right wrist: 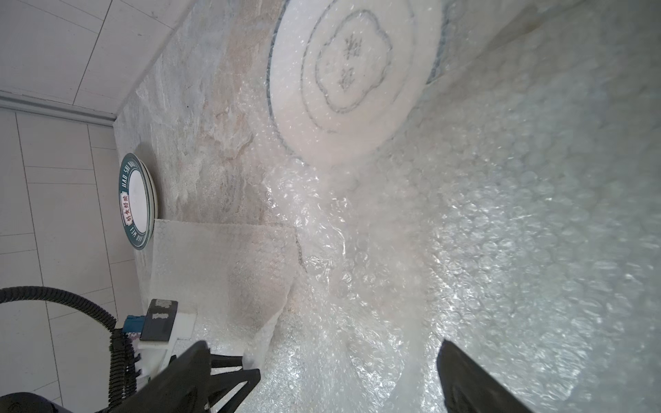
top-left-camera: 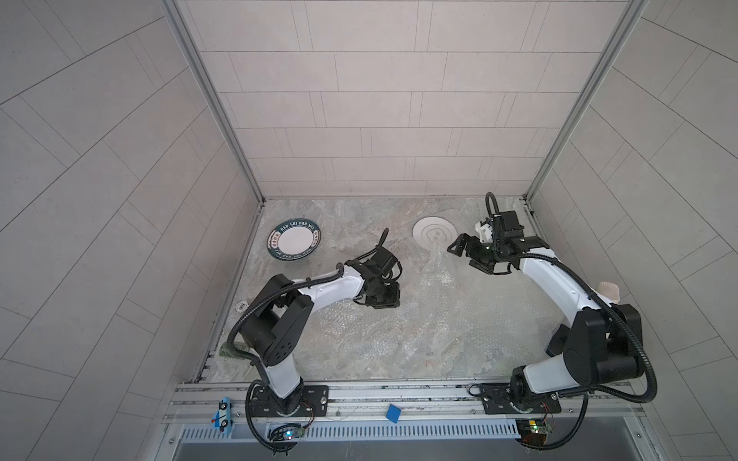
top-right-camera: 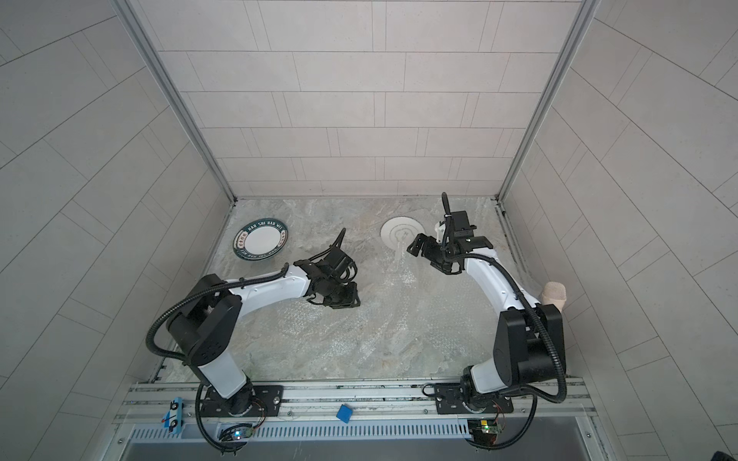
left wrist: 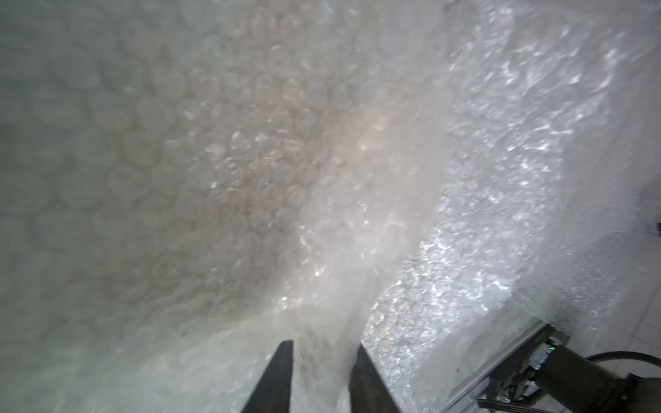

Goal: Unpack dinner plates from bubble wrap
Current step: Adjust the bubble wrap at the center of the board, then pick up the bubble wrap from the center of the board.

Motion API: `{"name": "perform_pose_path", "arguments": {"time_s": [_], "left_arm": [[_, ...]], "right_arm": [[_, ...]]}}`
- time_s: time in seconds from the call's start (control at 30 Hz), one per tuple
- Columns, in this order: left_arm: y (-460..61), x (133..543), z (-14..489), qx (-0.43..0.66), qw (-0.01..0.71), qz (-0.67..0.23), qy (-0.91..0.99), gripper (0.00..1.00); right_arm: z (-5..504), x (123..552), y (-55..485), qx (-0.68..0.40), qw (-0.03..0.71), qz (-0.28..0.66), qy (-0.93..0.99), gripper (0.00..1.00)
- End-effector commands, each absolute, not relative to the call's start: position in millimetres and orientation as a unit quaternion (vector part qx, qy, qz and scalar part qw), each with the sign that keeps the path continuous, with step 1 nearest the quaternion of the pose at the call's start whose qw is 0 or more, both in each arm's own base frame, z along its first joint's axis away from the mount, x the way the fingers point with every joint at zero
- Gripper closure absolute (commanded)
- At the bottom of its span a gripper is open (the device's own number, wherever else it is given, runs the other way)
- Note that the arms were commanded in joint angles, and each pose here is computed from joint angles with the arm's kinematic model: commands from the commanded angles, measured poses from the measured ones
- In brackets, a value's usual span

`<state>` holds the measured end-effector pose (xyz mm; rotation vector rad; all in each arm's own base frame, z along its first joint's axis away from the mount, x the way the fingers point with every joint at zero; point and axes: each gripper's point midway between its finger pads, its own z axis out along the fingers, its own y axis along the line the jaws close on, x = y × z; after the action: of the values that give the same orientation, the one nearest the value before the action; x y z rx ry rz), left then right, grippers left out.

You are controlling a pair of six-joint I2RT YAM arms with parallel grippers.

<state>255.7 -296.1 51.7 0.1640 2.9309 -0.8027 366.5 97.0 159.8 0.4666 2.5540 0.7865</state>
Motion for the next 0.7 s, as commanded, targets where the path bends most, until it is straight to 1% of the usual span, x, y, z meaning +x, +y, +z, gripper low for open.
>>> {"name": "perform_pose_path", "arguments": {"time_s": [0.0, 0.07, 0.1, 0.17, 0.23, 0.3, 0.4, 0.53, 0.57, 0.67], "left_arm": [[-325.4, 255.8, 74.8, 0.064, 0.059, -0.356, 0.931, 0.35], [-325.3, 253.8, 89.1, 0.069, 0.066, -0.375, 0.922, 0.24], [-324.4, 253.6, 99.3, 0.072, 0.071, -0.387, 0.916, 0.21], [-323.6, 252.7, 124.2, 0.068, 0.079, -0.422, 0.901, 0.16], [-327.4, 247.7, 155.9, 0.084, 0.088, -0.468, 0.875, 0.1], [-331.7, 238.2, 185.4, 0.11, 0.092, -0.507, 0.85, 0.06], [-335.0, 228.4, 217.6, 0.13, 0.1, -0.551, 0.818, 0.05], [-327.9, 238.5, 244.4, 0.114, 0.131, -0.585, 0.792, 0.05], [-323.4, 244.5, 243.0, 0.101, 0.14, -0.58, 0.796, 0.05], [-304.1, 267.0, 212.6, 0.058, 0.169, -0.515, 0.838, 0.03]], "right_arm": [[156.8, 365.6, 91.2, 0.176, 0.202, 0.286, 0.92, 0.0], [155.9, 371.3, 89.5, 0.182, 0.201, 0.291, 0.918, 0.0], [157.2, 374.3, 88.9, 0.181, 0.204, 0.291, 0.917, 0.0], [159.3, 379.9, 87.2, 0.183, 0.207, 0.29, 0.916, 0.0], [159.2, 385.7, 86.0, 0.189, 0.208, 0.292, 0.914, 0.0], [157.9, 392.5, 85.5, 0.196, 0.209, 0.294, 0.912, 0.0], [154.2, 403.5, 83.1, 0.211, 0.215, 0.296, 0.906, 0.0], [145.3, 420.8, 71.3, 0.236, 0.222, 0.285, 0.902, 0.01], [142.5, 426.8, 67.7, 0.24, 0.225, 0.281, 0.902, 0.02], [128.4, 444.4, 54.7, 0.242, 0.233, 0.242, 0.911, 0.03]]}}
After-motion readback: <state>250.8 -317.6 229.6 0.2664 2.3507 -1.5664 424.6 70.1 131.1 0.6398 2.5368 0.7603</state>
